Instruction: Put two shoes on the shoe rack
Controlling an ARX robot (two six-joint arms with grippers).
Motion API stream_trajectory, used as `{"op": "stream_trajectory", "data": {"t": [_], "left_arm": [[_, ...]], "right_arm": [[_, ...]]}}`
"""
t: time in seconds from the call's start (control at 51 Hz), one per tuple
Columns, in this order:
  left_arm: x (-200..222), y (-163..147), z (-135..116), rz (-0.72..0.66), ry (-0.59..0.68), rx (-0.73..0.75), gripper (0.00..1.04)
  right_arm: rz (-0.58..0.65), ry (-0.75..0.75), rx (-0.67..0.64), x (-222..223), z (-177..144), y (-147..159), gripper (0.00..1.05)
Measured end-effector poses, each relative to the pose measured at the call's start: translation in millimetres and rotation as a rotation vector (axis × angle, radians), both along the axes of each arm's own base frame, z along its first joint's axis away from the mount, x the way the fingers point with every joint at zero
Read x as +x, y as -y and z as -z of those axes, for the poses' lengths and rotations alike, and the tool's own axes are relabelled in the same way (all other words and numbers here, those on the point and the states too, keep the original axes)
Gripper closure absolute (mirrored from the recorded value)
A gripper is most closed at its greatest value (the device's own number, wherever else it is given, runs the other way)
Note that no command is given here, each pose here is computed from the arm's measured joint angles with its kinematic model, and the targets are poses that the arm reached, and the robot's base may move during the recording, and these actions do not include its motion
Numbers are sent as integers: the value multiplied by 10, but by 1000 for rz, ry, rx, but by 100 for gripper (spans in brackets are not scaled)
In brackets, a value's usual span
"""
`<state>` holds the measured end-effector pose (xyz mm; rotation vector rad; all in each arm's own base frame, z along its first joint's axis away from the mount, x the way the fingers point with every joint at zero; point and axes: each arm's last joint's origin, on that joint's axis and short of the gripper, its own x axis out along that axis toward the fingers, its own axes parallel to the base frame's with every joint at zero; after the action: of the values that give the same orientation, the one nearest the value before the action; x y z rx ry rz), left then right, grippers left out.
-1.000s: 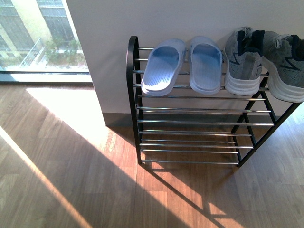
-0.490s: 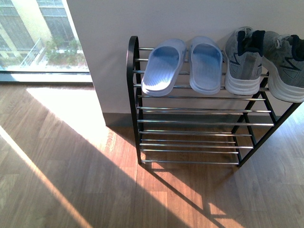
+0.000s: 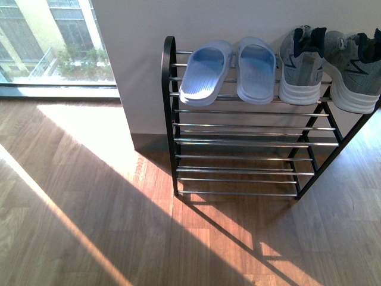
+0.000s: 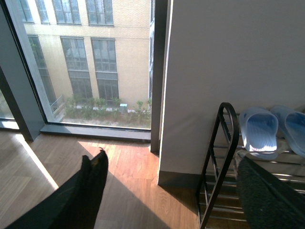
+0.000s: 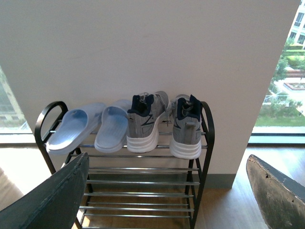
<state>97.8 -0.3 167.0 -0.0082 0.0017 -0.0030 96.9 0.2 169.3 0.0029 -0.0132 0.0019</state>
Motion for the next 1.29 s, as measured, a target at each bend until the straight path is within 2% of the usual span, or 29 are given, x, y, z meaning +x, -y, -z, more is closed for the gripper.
{"op": "stream_trajectory", "data": {"t": [0.118, 0.216, 1.294], "left_arm": [[0, 0, 0, 0, 0, 1, 8], [0, 0, 0, 0, 0, 1, 10], [0, 0, 0, 0, 0, 2, 9]], "right_arm": [[-1, 0, 0, 0, 0, 0, 9], [0, 0, 0, 0, 0, 0, 9], [0, 1, 0, -1, -1, 0, 9]]}}
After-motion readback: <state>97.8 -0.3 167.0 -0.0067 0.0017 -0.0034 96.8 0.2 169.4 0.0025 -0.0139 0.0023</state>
